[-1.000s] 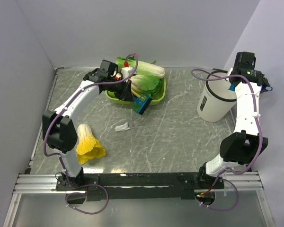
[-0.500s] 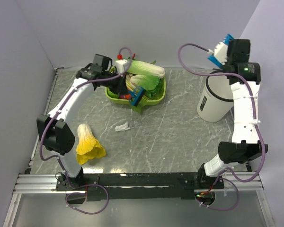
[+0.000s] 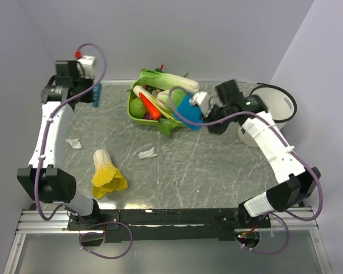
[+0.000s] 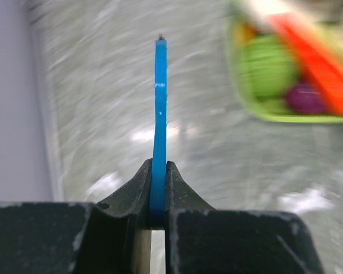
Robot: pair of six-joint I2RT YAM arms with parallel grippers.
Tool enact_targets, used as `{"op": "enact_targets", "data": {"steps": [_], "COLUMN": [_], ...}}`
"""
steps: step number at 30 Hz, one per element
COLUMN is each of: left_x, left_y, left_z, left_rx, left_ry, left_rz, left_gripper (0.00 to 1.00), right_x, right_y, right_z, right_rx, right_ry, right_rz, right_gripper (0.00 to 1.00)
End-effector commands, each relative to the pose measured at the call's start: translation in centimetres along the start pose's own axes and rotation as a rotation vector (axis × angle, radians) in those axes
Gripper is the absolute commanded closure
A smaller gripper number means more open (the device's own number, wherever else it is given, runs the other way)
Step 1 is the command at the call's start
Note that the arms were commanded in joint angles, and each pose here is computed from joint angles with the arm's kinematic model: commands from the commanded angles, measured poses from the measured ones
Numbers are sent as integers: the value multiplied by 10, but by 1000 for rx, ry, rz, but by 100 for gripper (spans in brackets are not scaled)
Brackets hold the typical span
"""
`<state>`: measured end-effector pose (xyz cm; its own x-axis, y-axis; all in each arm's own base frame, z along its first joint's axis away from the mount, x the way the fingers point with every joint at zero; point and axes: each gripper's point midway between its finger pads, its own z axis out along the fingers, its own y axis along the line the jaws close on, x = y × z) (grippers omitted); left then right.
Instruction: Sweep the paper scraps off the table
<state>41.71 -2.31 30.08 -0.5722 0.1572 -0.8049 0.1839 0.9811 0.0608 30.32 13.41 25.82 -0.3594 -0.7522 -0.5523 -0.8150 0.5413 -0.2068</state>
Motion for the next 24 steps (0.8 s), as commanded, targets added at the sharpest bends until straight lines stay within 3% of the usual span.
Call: {"op": "enact_targets", "data": {"steps": [1, 5, 11, 17, 24], "left_x": [36, 104, 187, 206, 188], "left_y": [99, 137, 155, 155, 98], "left_z": [-33, -31, -11, 14, 56], "left_rx": [-364, -427, -491, -456, -148], "left_ry": [69, 299, 576, 655, 628], "left_rz": [-150, -270, -292, -301, -328], "left_gripper": [99, 99, 99, 99, 99], "right_x": [15, 45, 68, 74, 77], "right_y": [70, 87, 103, 110, 105], "right_z": [13, 24, 42, 44, 47], "right_rx": [-253, -325, -398, -428, -403], "right_ry": [-15, 95, 185, 218, 234], "right_rz": [33, 7, 45, 60, 45], "right_gripper": [100, 100, 100, 100, 100]}}
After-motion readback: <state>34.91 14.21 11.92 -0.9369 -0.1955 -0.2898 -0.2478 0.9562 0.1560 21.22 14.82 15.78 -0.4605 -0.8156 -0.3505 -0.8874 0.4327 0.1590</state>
